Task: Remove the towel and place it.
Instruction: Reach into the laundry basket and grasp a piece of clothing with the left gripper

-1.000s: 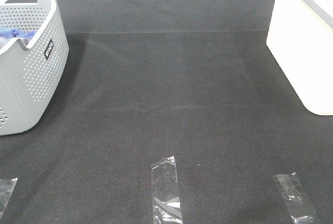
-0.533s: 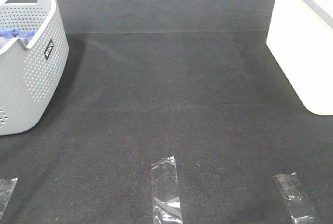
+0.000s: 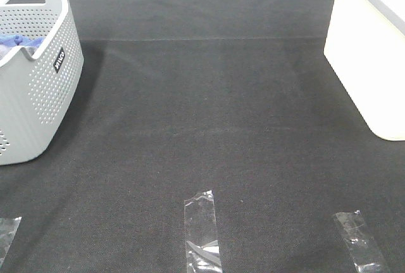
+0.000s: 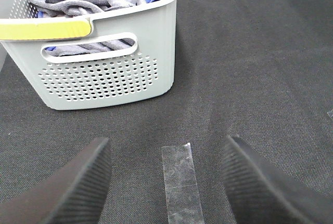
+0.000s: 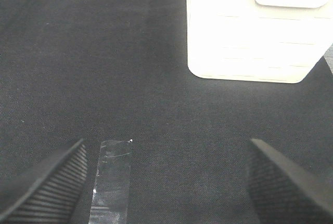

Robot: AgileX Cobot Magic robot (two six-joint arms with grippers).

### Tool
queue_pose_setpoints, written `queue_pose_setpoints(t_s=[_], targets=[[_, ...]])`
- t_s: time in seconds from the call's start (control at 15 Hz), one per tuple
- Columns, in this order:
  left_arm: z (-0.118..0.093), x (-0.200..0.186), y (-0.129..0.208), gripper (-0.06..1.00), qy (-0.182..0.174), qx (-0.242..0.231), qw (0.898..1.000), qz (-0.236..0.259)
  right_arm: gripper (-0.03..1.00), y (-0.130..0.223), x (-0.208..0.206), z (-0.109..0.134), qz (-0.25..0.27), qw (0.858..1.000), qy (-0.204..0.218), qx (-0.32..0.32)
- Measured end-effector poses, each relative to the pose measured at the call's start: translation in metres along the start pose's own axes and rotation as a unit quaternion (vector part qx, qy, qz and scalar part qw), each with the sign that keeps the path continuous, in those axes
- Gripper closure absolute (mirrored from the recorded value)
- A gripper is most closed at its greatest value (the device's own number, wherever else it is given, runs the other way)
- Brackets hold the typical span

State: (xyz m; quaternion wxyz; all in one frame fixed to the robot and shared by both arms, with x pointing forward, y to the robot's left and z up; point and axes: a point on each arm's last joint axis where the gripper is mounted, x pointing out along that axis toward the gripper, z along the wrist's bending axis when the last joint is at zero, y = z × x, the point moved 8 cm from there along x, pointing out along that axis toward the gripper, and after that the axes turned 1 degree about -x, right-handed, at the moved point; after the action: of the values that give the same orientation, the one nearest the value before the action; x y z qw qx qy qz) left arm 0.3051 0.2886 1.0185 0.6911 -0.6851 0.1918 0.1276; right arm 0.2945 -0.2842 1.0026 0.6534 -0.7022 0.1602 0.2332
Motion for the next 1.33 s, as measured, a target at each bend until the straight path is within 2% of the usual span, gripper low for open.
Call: queue_pose_setpoints(t_s=[0.27,0.53,0.73,0.87,1.07,1.33], targets=[[0.000,-0.001,-0.002,0.35,0.000,0.000,1.000,0.000,0.19,0.000,0.000,0.000,0.000,1.000,0.000,0.000],[0.015,0.009,-0.037,0.35,-0.039,0.022,0.999,0.004,0.19,0.000,0.000,0.000,0.000,1.000,0.000,0.000],[0.033,0.041,-0.077,0.35,-0.083,0.039,0.995,0.028,0.19,0.000,0.000,0.000,0.000,1.000,0.000,0.000],[0.042,0.068,-0.095,0.35,-0.101,0.043,0.992,0.064,0.19,0.000,0.000,0.000,0.000,1.000,0.000,0.000],[0.053,0.113,-0.127,0.35,-0.119,0.033,0.986,0.111,0.19,0.000,0.000,0.000,0.000,1.000,0.000,0.000],[0.062,0.191,-0.163,0.35,-0.127,0.024,0.978,0.165,0.19,0.000,0.000,0.000,0.000,1.000,0.000,0.000]])
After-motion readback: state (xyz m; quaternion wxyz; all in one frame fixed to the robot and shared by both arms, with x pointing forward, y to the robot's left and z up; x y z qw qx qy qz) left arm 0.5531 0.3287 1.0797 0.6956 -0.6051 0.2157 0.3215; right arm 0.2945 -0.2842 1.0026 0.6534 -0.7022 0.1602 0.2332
